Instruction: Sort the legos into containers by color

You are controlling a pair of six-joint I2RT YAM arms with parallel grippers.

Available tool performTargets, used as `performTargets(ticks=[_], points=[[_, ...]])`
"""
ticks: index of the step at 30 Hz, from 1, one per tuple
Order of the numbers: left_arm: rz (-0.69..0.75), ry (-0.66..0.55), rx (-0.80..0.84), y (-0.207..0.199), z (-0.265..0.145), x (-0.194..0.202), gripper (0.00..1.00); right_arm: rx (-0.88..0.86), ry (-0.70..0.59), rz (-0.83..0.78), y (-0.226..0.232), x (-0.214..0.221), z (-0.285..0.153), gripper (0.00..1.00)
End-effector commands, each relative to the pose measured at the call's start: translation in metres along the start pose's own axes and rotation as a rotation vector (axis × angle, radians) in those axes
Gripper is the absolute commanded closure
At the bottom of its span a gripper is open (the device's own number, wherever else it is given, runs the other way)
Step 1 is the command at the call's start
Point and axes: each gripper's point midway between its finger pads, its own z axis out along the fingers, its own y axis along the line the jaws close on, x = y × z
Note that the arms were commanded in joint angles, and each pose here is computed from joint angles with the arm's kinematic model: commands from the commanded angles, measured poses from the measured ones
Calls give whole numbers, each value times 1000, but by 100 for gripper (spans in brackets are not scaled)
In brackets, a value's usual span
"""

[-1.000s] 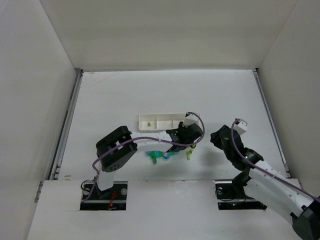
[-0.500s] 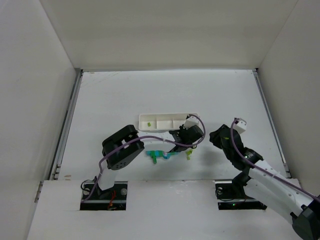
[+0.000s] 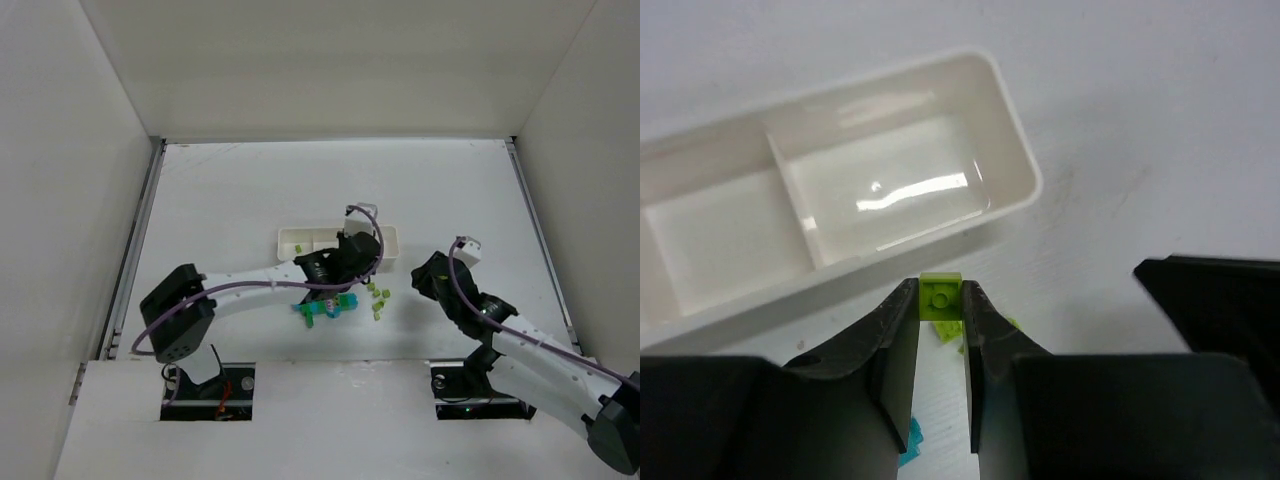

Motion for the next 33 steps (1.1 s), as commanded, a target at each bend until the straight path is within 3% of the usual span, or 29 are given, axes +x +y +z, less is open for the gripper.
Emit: performTargets(ticks=[1,7,12,18,25,33], points=[[-69,-140,-96,43,-12,-40,87,-47,-1,-22,19,1,4,65],[-196,-195,-288,140,-16,-57,86,-81,64,-105,44,23,7,64],[-234,-140,-392,193,-10,-41,85,-78,125,-213,56,47,12,64],[-230,-99,-412,206,4,-30,79,-68,155,-282,64,65,13,59],[-222,-114,-401,203,3,-33,53,-53,136,-393,70,63,23,58],[-248,-184,-332,190,-27,-49,50,-101,175,-481,93,73,39,59]])
